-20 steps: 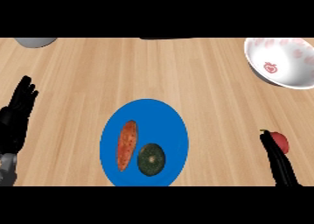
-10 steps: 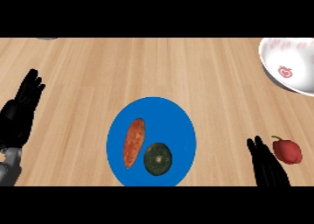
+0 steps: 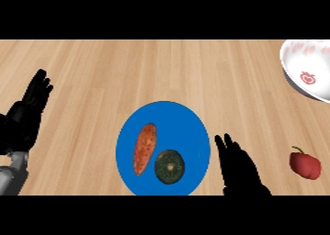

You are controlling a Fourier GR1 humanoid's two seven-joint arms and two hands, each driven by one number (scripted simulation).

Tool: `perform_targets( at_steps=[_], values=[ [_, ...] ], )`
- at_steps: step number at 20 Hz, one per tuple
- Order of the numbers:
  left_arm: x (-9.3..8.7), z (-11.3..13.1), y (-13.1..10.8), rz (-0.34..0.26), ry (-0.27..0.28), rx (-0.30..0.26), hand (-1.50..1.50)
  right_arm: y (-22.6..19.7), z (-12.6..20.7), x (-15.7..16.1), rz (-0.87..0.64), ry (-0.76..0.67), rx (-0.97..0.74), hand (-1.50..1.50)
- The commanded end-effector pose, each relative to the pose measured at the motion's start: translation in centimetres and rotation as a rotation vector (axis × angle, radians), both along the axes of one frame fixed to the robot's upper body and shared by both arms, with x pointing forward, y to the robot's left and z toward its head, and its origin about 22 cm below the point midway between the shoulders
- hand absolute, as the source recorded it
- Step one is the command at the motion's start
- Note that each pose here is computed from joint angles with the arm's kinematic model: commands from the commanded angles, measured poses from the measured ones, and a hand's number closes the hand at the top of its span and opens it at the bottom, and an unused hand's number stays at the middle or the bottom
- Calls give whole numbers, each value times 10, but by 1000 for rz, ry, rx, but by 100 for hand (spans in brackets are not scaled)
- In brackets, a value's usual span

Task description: Pick the squash from the plate and place it in the bowl

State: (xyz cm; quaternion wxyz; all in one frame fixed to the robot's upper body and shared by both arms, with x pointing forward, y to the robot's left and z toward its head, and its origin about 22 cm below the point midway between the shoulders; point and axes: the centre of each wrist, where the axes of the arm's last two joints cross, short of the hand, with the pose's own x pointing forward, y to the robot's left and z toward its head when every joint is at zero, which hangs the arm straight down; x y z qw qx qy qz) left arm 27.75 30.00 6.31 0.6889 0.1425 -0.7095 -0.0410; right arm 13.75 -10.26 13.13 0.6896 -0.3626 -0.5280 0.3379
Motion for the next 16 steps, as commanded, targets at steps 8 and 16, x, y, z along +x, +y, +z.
perform_targets(
  at_steps=[8, 16],
  values=[
    [4, -1, -2, -7, 3, -14, 0, 23, -12, 38, 11, 381, -140, -150],
    [5, -1, -4, 13, 10, -3, 0, 47, -11, 59, -20, 263, -267, -150]
  ],
)
